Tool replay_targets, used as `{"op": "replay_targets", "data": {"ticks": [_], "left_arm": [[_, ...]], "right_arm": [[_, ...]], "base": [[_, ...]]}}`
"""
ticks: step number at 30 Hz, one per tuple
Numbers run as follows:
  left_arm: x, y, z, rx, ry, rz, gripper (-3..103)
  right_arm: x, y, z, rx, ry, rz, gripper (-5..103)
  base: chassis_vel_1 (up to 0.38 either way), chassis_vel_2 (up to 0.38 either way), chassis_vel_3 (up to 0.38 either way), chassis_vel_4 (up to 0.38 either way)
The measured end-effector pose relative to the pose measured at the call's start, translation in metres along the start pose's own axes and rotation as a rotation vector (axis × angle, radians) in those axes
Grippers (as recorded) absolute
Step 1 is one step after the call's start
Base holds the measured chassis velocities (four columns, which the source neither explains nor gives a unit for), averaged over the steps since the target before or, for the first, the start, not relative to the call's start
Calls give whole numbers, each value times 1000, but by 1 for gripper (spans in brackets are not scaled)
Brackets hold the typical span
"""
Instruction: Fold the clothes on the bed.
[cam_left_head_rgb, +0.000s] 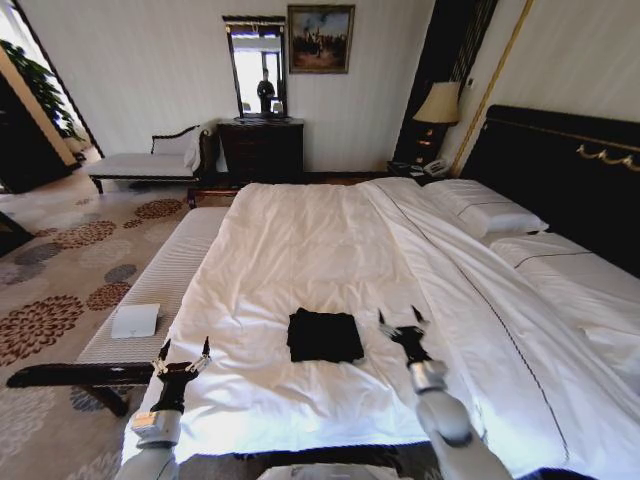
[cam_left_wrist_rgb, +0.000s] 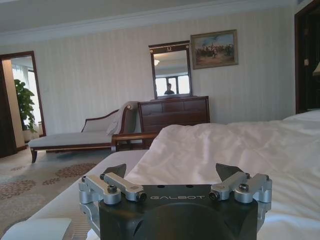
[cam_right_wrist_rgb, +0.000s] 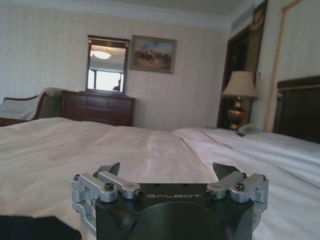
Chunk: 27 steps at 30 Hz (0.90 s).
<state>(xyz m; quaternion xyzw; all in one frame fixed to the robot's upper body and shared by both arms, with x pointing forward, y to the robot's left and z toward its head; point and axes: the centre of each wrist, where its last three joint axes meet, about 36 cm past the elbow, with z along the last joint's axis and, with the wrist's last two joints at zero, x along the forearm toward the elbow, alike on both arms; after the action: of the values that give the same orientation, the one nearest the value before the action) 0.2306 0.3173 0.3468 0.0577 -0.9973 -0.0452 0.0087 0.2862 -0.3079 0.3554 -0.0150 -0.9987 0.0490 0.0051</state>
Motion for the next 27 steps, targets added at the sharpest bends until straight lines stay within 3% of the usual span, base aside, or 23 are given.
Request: {"op": "replay_targets", "data": {"ticks": [11,27], "left_arm": [[0,0,0,0,0,0,100],[0,0,0,0,0,0,100]], "right_arm": [[62,-13,-9,-3,19,59,100],[64,-12,-7,-3,19,65,100]], "base": [[0,0,0,0],[0,0,0,0]]}}
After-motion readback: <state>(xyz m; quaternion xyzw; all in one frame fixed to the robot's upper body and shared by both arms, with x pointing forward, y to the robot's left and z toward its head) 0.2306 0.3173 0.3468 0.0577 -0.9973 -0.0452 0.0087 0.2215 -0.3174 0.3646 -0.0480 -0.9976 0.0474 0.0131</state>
